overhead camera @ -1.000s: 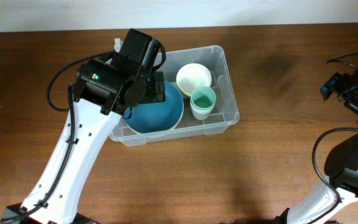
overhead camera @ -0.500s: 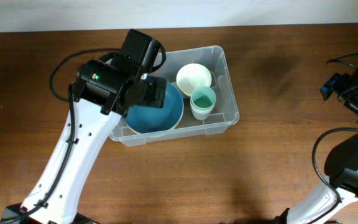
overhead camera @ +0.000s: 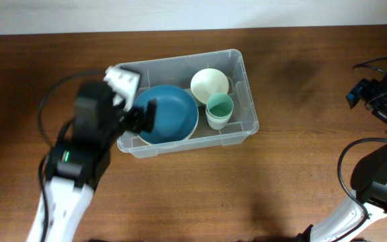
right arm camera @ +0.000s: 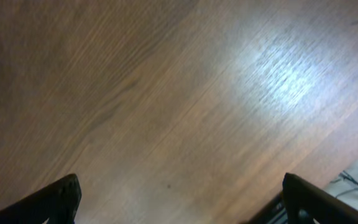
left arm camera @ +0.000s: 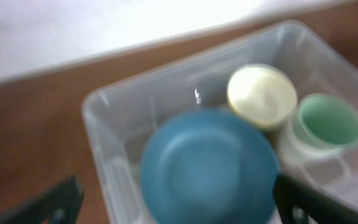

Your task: Pack container

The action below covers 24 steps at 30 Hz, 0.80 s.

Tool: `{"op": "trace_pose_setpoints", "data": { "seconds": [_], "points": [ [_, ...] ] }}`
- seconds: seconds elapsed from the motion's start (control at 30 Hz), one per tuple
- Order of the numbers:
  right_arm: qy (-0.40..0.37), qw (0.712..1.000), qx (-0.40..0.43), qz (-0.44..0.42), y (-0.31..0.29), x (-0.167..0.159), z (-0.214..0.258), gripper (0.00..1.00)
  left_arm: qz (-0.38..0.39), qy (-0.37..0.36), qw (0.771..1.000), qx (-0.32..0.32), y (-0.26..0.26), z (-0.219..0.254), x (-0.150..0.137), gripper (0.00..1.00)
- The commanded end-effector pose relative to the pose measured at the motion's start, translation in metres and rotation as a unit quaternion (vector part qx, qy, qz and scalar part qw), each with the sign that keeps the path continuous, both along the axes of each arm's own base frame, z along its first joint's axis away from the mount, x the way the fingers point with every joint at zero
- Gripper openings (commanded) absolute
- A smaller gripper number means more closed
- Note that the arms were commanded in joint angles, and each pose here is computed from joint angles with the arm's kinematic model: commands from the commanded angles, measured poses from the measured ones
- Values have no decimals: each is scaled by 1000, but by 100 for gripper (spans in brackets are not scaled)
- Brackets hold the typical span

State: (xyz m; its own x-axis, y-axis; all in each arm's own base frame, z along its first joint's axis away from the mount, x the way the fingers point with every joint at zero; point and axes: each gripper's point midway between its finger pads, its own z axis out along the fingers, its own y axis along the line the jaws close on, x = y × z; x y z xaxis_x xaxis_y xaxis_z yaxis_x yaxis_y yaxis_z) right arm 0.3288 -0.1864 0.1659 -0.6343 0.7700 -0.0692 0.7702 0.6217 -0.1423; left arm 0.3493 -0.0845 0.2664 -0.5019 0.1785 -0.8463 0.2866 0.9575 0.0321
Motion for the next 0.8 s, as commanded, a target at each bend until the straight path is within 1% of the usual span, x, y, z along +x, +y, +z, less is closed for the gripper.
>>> {"op": "trace_pose_setpoints", "data": {
  "seconds": [0.0,0.1,0.27,0.33,0.37,0.43,0.5,0.6,0.77],
  "points": [
    [2,1000,-2,-4,-1,-1,-1,99,-16,-43,999,-26,15,-18,-31,99],
    [2,1000,-2,-4,-1,-1,-1,99,-11,-103,994,-38,24,-21,-47,99],
    [2,1000,-2,-4,-1,-1,-1,99,-2,-201,979,-41,33,-17,-77,99],
    [2,1000,-2,-4,-1,-1,-1,99,2,-234,971,-42,35,-15,-87,99],
    [2,1000,-2,-4,-1,-1,-1,99,2,-264,963,-43,36,-11,-96,99],
    [2,1000,-2,-4,-1,-1,-1,99,6,-294,955,-44,38,-6,-104,100],
    [2,1000,-2,-4,-1,-1,-1,99,11,-320,946,-44,41,1,-111,99],
    [2,1000,-2,-4,-1,-1,-1,99,20,-339,939,-42,46,4,-117,99],
    [2,1000,-2,-4,-1,-1,-1,99,32,-355,934,-39,52,5,-121,99]
  ]
}}
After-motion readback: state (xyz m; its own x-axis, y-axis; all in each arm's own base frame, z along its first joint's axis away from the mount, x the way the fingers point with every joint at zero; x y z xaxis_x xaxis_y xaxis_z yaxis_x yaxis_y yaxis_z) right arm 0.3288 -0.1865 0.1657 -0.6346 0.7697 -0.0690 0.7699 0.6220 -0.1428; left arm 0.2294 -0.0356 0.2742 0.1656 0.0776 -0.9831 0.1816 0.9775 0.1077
